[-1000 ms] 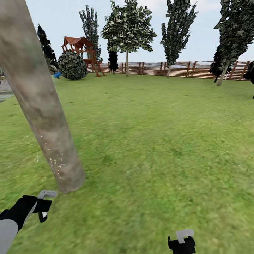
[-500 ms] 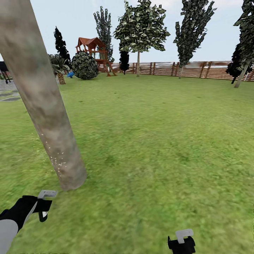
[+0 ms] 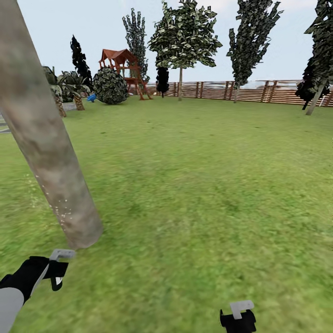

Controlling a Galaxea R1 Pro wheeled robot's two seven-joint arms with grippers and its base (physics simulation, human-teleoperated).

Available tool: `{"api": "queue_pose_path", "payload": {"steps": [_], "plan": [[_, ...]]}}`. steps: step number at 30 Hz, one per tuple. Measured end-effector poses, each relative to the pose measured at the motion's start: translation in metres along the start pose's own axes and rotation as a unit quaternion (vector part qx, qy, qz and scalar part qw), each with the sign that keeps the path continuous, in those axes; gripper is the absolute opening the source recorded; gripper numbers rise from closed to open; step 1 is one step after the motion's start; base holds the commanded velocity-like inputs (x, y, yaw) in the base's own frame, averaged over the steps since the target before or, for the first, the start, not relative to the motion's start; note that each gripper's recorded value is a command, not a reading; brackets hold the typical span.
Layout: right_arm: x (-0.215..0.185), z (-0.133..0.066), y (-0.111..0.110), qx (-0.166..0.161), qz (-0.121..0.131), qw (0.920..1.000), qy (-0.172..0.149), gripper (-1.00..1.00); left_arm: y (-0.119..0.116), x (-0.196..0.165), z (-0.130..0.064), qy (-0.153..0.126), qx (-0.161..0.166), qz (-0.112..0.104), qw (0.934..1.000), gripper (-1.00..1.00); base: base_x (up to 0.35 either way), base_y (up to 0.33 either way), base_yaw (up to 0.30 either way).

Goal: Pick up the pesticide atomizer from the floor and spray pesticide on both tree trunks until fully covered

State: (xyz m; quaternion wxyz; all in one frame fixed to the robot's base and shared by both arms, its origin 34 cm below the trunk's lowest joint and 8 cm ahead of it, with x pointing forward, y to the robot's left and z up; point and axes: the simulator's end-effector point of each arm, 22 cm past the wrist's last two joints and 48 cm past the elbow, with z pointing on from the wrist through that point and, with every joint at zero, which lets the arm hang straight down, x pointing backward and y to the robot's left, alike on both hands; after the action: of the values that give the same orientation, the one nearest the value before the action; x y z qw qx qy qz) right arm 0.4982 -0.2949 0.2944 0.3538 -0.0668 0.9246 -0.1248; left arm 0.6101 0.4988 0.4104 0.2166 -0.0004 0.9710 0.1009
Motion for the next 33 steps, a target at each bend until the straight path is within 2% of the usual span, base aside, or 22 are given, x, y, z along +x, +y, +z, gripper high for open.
{"api": "queue_pose_path", "payload": {"steps": [7, 19, 22, 33], "plan": [[0.000, 0.000, 0.001, -0.001, 0.000, 1.0000, 0.000, 1.00, 0.001, 0.000, 0.000, 0.000, -0.001, -0.001, 1.0000, -1.00, 0.035, -0.274, 0.185], [0.000, 0.000, 0.002, -0.001, 0.000, 1.0000, 0.000, 1.00, 0.001, -0.002, -0.001, -0.002, 0.000, -0.001, 1.0000, -1.00, 0.192, -0.233, 0.263], [0.000, 0.000, 0.001, 0.000, 0.001, 1.0000, 0.000, 1.00, 0.003, -0.012, -0.004, -0.013, -0.004, -0.001, 0.9999, -1.00, 0.221, -0.212, 0.051], [0.000, 0.000, -0.001, 0.001, 0.000, 1.0000, 0.000, 1.00, 0.004, -0.015, -0.005, -0.017, -0.005, 0.000, 0.9999, -1.00, 0.197, -0.217, 0.002]]}}
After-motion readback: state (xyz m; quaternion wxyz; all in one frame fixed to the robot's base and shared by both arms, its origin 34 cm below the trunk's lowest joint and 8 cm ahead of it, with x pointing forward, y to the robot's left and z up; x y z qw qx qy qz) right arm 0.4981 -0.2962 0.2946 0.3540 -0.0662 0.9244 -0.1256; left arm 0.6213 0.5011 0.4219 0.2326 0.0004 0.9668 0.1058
